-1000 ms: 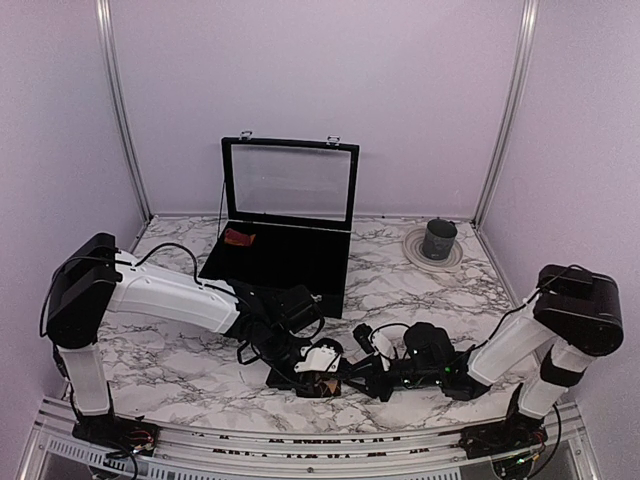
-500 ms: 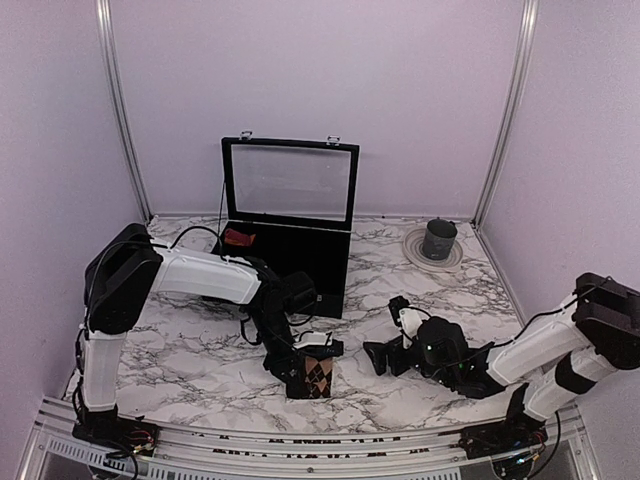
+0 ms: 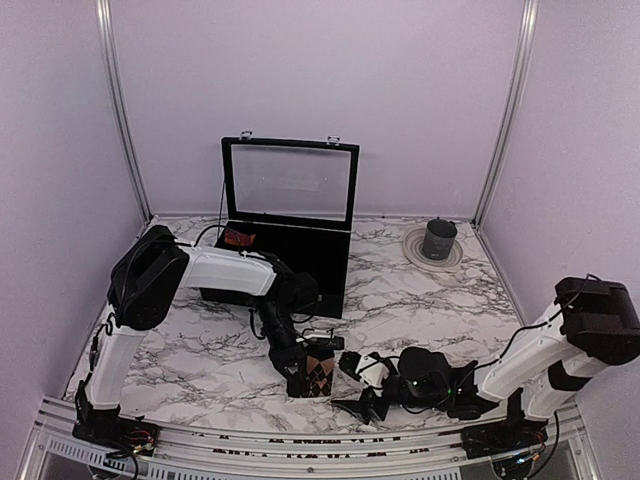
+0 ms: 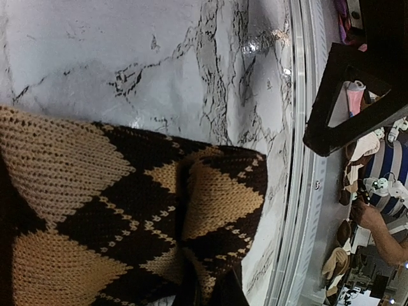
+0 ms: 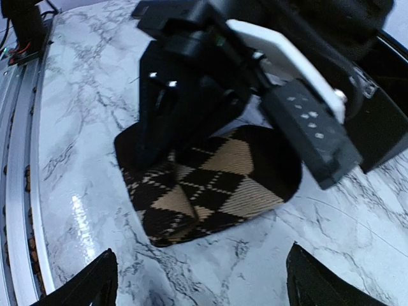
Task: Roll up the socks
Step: Roll the sock at the center of the board.
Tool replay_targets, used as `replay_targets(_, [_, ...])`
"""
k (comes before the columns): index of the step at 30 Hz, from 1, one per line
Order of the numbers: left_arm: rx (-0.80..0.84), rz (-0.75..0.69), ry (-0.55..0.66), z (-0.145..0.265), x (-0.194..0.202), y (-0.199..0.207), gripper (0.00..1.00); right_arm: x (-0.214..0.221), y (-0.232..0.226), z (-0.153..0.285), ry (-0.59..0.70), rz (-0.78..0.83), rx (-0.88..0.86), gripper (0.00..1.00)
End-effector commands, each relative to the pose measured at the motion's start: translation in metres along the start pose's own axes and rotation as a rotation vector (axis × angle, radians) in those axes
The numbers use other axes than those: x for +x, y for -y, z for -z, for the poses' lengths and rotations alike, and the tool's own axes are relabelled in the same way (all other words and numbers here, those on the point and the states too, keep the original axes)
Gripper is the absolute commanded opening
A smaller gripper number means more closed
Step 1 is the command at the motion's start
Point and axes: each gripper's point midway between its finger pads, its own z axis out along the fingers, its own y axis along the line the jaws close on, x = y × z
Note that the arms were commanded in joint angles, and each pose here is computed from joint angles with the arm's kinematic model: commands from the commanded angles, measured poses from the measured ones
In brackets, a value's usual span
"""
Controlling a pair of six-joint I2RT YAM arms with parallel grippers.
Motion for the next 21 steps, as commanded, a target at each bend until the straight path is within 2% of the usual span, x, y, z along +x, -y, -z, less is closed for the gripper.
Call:
replay_targets(1, [-0.104,0.109,-0.176,-0.024,0.042,-0.04,0.0,-0.02,-0.028,-0.012,0.068,0.151,-0.119,0.78])
replay_targets(7, [-0.156,0.107,-0.198,-0.023,0.044,-0.05,0.0,-0.03,-0.037,-0.036,0.069,0.215,-0.151,0.56])
replay_targets(13, [-0.172,0.106,-0.194,-0.022,0.042,-0.054,0.03,-0.022,-0.036,-0.053,0.026,0.199,-0.167,0.34])
replay_targets(16, [-0.189,0.092,-0.185,-0.02,0.041,-0.054,0.09,-0.015,-0.03,-0.055,0.0,0.174,-0.16,0.25])
replay_targets(18, [-0.202,0.08,-0.175,-0.017,0.038,-0.053,0.13,-0.008,-0.026,-0.056,-0.025,0.151,-0.156,0.15])
replay_targets(21, [-0.219,0.049,-0.148,-0.011,0.033,-0.05,0.23,0.006,-0.021,-0.056,-0.062,0.102,-0.153,0.06])
